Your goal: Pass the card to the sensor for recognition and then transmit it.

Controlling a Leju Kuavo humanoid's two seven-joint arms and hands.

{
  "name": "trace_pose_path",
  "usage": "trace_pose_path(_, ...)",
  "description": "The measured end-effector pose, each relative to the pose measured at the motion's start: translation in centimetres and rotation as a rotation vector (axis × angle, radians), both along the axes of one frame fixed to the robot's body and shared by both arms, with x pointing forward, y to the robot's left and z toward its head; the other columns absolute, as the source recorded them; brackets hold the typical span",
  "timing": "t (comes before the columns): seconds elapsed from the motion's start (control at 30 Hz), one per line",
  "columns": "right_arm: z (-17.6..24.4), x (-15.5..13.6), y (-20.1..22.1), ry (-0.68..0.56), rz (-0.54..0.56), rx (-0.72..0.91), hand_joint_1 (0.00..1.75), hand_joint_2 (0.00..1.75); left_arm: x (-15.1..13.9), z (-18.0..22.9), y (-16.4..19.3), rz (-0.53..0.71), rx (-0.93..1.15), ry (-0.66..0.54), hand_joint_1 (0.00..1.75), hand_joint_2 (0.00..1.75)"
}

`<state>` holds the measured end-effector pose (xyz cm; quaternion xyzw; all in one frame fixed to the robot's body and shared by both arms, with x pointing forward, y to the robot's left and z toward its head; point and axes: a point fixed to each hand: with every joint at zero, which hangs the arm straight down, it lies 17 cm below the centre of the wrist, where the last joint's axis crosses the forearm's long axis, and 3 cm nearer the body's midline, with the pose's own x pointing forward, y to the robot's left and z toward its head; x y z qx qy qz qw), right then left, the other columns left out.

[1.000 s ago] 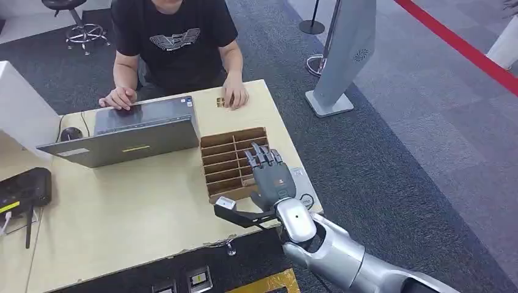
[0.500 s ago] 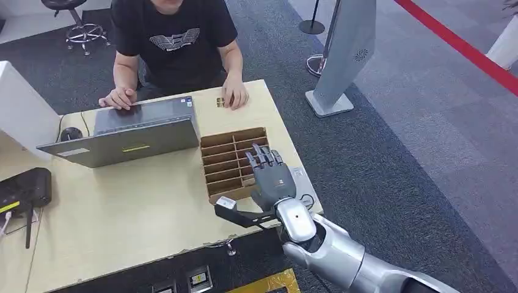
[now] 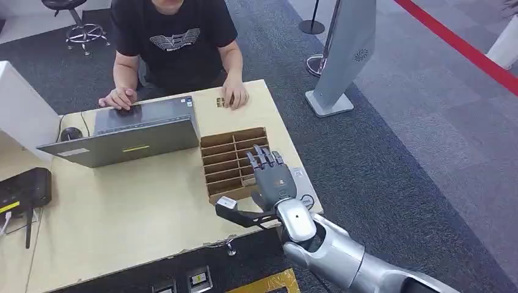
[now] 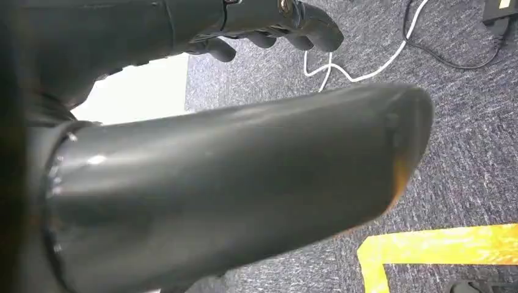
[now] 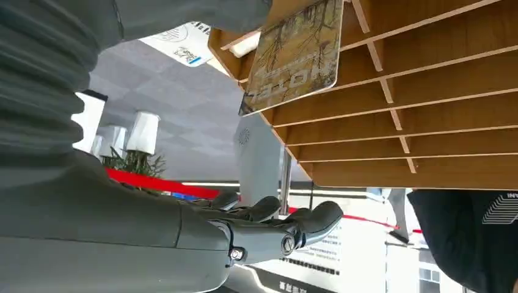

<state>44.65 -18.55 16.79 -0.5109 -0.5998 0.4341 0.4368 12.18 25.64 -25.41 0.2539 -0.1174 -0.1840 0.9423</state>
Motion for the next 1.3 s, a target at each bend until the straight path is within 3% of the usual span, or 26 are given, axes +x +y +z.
trace_pose_path(0.23,-0.5,0.1,-0.2,0.014,-0.006,0.003,0.49,1.75,0.0,0.0,0.1,0.008,0.000,0.000,0.00,0.00)
trace_pose_path(0.3,-0.7,0.1,-0.3,0.021,-0.008,0.004,0.61,1.75,0.0,0.0,0.1,0.008,0.000,0.000,0.00,0.00)
trace_pose_path(0.5,-1.3,0.2,-0.5,0.037,-0.015,0.003,0.58,1.75,0.0,0.0,0.1,0.010,0.000,-0.001,0.00,0.00)
trace_pose_path(0.77,-1.7,0.3,-0.7,0.048,-0.020,0.007,0.70,1.75,0.0,0.0,0.0,0.009,-0.001,-0.002,0.00,0.00)
trace_pose_path(1.07,-2.2,0.4,-1.0,0.060,-0.026,0.003,1.01,1.75,0.1,0.0,0.0,0.005,-0.001,-0.003,0.00,0.00)
trace_pose_path(1.1,-2.3,0.4,-1.0,0.061,-0.027,0.002,1.45,1.75,0.1,0.0,0.0,0.005,-0.001,-0.003,0.00,0.00)
trace_pose_path(1.3,-2.3,0.5,-1.2,0.063,-0.032,0.002,1.52,1.75,0.1,0.0,0.0,0.005,0.000,-0.003,0.00,0.00)
